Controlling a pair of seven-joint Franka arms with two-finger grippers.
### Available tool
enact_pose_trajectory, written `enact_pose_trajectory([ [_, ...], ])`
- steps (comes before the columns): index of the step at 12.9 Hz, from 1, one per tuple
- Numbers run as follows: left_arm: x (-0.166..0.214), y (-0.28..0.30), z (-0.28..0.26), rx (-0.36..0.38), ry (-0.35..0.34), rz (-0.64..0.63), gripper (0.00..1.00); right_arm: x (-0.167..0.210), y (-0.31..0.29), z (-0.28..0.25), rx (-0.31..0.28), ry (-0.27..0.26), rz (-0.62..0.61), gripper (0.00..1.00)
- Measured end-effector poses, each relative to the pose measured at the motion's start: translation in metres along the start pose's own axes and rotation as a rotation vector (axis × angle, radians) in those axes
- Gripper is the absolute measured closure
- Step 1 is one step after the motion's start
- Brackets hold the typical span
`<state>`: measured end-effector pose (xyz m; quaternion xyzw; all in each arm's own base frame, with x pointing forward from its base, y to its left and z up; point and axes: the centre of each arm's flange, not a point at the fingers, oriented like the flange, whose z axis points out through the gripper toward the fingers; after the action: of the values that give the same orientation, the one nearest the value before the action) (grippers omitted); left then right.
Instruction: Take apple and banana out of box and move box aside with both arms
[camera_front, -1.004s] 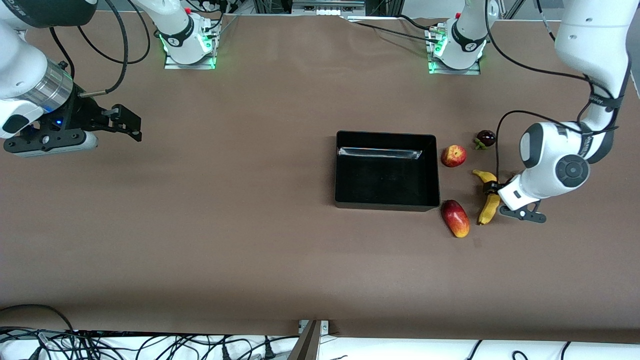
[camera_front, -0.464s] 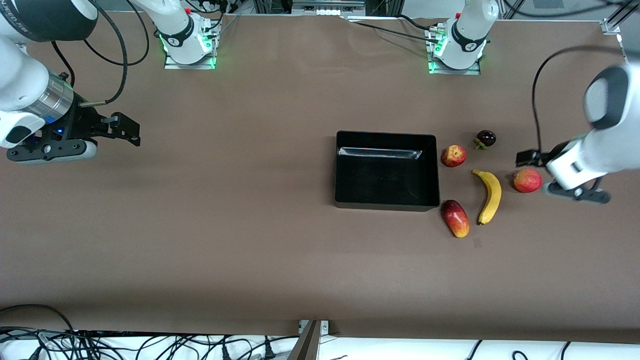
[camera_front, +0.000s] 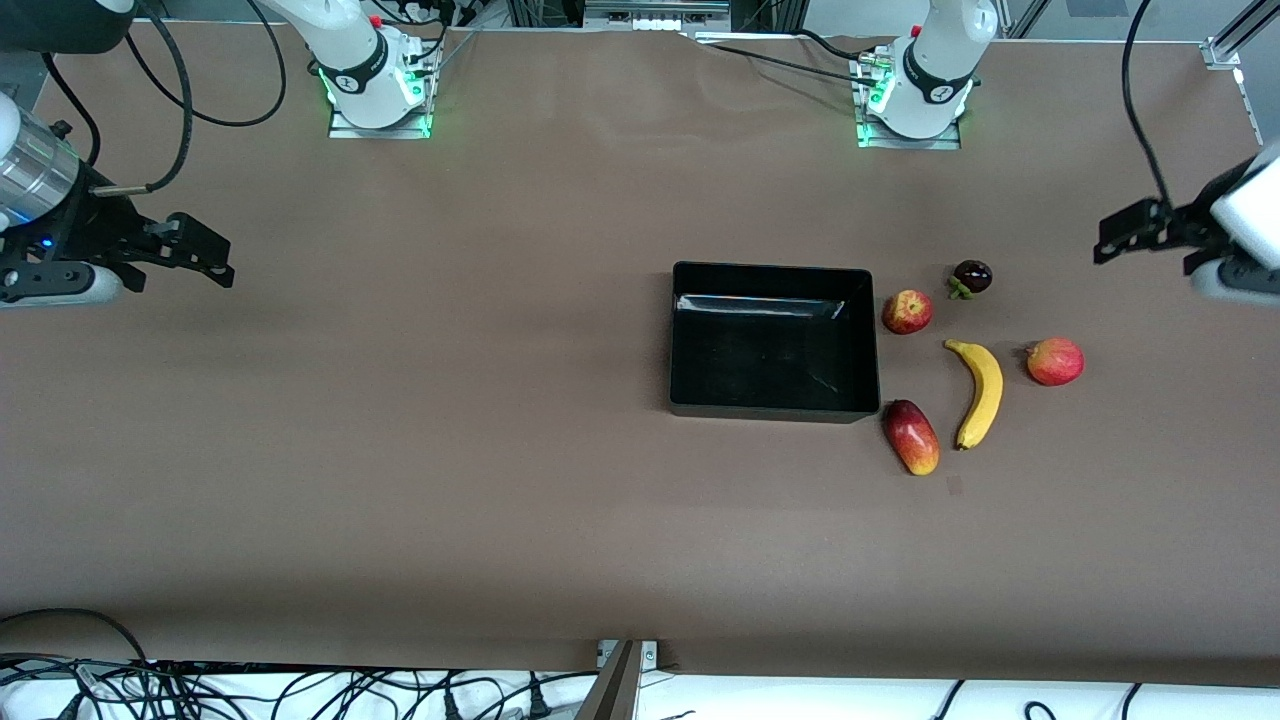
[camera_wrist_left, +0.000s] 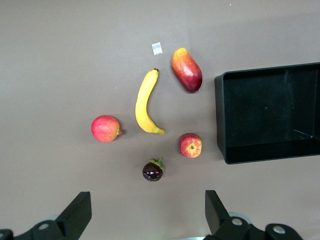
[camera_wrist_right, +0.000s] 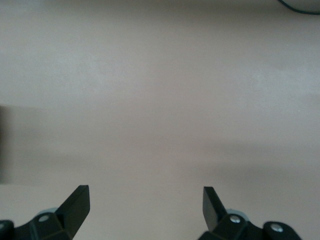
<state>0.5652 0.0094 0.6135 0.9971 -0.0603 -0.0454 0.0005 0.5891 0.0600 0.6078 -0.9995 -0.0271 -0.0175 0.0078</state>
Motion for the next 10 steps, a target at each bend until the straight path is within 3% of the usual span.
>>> enact_pose_trajectory([
  [10, -0.013, 0.000, 0.015, 0.001, 0.039, -0.002, 0.00, 0.000, -0.002, 0.000, 0.001, 0.003, -0.003, 0.00],
])
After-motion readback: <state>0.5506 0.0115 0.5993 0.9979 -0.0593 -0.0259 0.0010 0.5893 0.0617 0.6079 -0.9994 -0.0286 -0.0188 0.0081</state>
